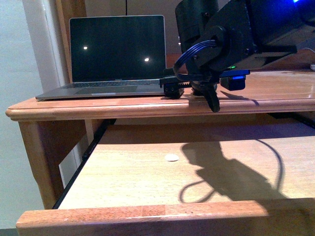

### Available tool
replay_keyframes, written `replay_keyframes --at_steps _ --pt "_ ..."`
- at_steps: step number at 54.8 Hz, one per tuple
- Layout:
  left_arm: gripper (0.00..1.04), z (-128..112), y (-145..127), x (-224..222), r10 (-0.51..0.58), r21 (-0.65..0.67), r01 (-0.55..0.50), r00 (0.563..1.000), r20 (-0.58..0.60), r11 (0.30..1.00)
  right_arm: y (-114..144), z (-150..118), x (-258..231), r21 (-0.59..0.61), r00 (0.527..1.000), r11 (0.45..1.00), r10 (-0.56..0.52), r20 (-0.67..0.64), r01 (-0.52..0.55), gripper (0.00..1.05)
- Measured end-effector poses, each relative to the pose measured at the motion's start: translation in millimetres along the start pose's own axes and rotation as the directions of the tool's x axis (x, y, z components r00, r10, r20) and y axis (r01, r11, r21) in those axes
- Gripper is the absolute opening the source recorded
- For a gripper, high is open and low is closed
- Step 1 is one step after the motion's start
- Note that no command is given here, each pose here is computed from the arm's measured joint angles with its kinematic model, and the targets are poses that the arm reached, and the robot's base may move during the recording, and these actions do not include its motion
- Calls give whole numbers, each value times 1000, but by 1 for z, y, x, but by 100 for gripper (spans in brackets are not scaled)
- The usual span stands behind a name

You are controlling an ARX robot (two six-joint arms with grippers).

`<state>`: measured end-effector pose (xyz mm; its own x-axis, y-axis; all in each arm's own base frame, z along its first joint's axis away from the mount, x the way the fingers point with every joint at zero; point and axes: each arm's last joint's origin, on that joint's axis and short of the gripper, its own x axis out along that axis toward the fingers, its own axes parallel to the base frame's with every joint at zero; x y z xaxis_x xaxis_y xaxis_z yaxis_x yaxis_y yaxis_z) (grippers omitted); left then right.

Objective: Place mouse

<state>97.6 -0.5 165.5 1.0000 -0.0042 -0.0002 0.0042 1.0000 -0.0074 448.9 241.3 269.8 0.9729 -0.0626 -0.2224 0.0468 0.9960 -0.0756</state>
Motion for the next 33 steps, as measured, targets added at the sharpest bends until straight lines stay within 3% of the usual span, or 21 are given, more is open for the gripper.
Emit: replay_keyframes --at_steps 6,16,23,33 --pt "97 0 0 0 0 0 0 1000 0 1000 -19 3 -14 46 999 998 44 27 -45 97" --pt "97 0 0 0 0 0 0 1000 0 1000 -92 25 -92 188 969 959 180 171 -211 97" --pt "97 0 0 0 0 0 0 1000 0 1000 -129 3 -132 208 930 914 307 204 -347 97" --pt "97 0 0 0 0 0 0 1000 0 1000 -181 -60 -172 179 869 855 451 206 -486 97"
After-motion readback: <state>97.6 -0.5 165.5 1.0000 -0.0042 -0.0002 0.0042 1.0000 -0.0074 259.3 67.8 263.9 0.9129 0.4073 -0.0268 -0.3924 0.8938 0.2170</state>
